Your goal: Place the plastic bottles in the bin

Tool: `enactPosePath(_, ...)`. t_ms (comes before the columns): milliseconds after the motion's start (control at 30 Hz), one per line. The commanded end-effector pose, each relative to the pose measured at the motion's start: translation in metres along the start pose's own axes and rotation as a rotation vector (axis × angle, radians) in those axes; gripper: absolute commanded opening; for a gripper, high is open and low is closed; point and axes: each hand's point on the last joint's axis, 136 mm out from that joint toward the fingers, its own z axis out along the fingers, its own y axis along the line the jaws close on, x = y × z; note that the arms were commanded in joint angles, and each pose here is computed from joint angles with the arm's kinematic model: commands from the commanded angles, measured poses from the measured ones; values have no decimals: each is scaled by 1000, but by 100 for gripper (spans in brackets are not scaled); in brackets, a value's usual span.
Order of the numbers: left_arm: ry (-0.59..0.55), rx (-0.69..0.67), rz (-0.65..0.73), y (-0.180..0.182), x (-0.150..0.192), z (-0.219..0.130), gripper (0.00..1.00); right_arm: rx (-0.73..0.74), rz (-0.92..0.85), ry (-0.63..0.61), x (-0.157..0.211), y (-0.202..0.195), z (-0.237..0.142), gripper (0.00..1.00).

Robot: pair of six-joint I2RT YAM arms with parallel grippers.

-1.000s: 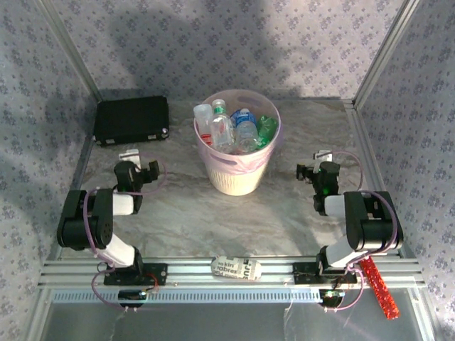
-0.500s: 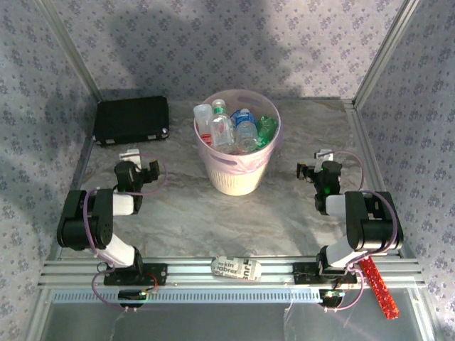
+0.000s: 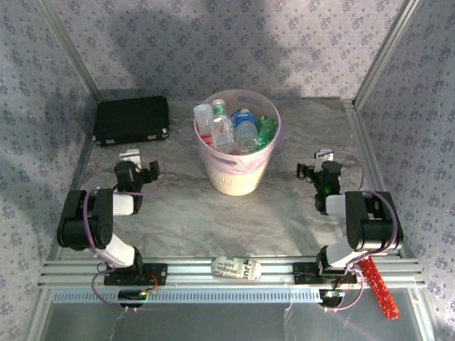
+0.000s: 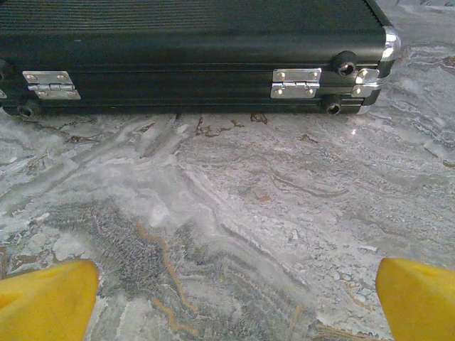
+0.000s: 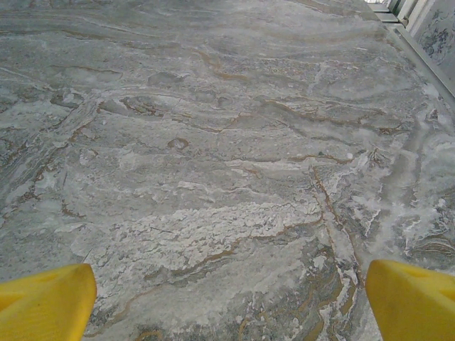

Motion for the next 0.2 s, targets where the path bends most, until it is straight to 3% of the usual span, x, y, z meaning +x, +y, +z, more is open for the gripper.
enactPosePath(0,-44,4,14,-2,-13,0,100,-1,19,-26,-11,-2,3,99)
enactPosePath(167,-44,3,13,-2,-13,0,100,-3,18,-28,-11,-1,3,99)
